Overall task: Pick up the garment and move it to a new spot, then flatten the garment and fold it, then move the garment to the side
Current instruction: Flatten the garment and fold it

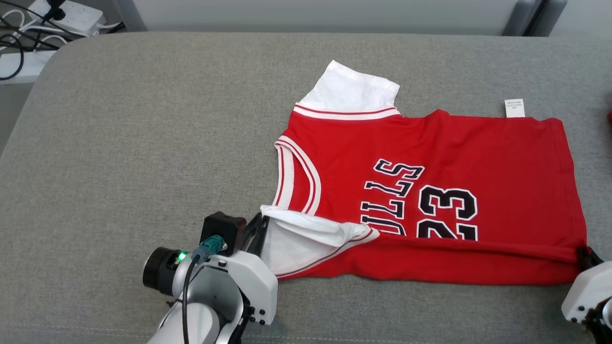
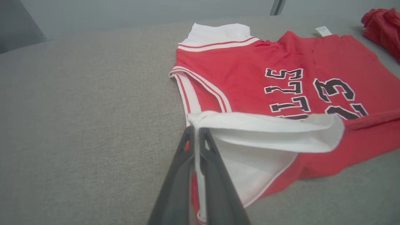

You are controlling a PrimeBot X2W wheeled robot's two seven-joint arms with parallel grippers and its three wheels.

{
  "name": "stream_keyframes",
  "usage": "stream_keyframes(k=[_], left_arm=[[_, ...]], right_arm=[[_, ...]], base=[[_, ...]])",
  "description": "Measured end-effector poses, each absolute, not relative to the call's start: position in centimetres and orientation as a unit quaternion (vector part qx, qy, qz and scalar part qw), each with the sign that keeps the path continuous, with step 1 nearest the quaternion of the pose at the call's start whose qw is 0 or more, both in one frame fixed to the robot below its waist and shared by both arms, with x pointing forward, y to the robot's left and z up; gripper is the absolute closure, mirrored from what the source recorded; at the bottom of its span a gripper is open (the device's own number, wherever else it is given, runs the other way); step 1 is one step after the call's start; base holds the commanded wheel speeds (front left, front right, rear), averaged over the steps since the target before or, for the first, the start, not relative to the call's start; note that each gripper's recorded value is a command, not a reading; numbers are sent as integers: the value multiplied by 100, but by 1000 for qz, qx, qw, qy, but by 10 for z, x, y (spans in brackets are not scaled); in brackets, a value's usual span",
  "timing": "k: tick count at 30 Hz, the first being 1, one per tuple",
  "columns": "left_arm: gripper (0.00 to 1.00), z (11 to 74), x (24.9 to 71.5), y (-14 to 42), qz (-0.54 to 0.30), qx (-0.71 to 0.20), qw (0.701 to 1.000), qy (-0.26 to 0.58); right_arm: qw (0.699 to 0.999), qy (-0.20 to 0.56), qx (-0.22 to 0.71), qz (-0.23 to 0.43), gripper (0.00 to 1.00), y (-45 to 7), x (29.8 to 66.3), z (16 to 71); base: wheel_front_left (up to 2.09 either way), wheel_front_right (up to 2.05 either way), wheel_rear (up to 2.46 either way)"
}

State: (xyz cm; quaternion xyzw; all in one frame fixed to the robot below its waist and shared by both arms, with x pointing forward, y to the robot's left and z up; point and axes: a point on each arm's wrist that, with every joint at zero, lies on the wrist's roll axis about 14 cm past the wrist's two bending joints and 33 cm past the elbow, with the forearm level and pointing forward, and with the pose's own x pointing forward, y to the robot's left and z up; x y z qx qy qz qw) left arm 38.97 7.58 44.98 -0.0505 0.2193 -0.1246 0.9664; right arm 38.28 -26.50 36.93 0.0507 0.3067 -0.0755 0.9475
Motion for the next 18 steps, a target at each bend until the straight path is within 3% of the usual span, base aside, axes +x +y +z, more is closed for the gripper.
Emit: stream_keyframes(k=[18], left_arm=[[100, 421, 442, 69, -149, 9, 966, 213]], right_arm=[[951, 299, 31, -72, 100, -268, 431, 359]], base=[[0, 0, 0]])
